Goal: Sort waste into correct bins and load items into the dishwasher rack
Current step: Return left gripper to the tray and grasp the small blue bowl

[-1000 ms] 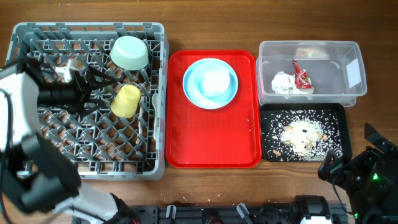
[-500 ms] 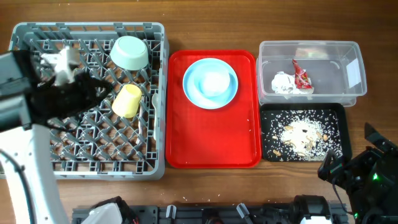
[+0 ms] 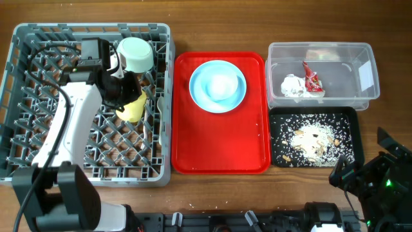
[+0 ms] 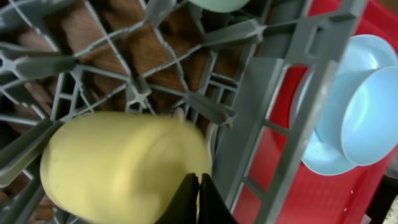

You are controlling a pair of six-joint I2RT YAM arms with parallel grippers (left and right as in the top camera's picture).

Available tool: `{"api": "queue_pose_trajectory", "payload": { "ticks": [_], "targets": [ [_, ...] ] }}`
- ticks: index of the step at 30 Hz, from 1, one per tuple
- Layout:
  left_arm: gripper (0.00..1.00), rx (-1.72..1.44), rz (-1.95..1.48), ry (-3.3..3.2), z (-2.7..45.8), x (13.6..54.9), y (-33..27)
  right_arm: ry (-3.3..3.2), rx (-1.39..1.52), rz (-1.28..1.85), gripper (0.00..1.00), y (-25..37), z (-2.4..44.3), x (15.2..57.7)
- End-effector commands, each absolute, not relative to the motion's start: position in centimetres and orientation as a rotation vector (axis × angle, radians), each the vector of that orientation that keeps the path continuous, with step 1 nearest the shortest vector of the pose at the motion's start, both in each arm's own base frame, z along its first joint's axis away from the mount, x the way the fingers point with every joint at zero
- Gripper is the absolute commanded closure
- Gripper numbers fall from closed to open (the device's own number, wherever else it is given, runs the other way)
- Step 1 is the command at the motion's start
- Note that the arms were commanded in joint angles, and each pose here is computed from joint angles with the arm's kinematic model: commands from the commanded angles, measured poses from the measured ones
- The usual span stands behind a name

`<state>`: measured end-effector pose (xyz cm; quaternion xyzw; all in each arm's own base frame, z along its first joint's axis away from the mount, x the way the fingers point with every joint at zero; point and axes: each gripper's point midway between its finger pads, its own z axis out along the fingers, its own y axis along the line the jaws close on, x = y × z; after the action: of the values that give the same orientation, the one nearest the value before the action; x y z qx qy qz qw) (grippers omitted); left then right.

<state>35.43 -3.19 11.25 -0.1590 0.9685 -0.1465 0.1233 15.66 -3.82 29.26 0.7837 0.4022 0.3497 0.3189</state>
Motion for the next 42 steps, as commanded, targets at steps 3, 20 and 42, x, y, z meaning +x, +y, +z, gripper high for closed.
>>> {"api": "queue_pose_trajectory", "payload": {
  "ticks": [3, 20, 42],
  "targets": [
    [0.96, -0.775, -0.08, 2.838, 11.2, 32.2, 1.1, 1.033, 2.069, 0.911, 0.0, -4.1, 29.2, 15.6],
    [0.57, -0.322, -0.702, 2.526, 26.5, 23.8, -11.0, 1.032, 2.069, 0.911, 0.0, -4.1, 29.2, 15.6],
    [0.43, 0.098, -0.763, 2.85, 13.7, 26.5, -28.7, 1.032, 2.069, 0.911, 0.0, -4.1, 29.2, 15.6]
  ]
}}
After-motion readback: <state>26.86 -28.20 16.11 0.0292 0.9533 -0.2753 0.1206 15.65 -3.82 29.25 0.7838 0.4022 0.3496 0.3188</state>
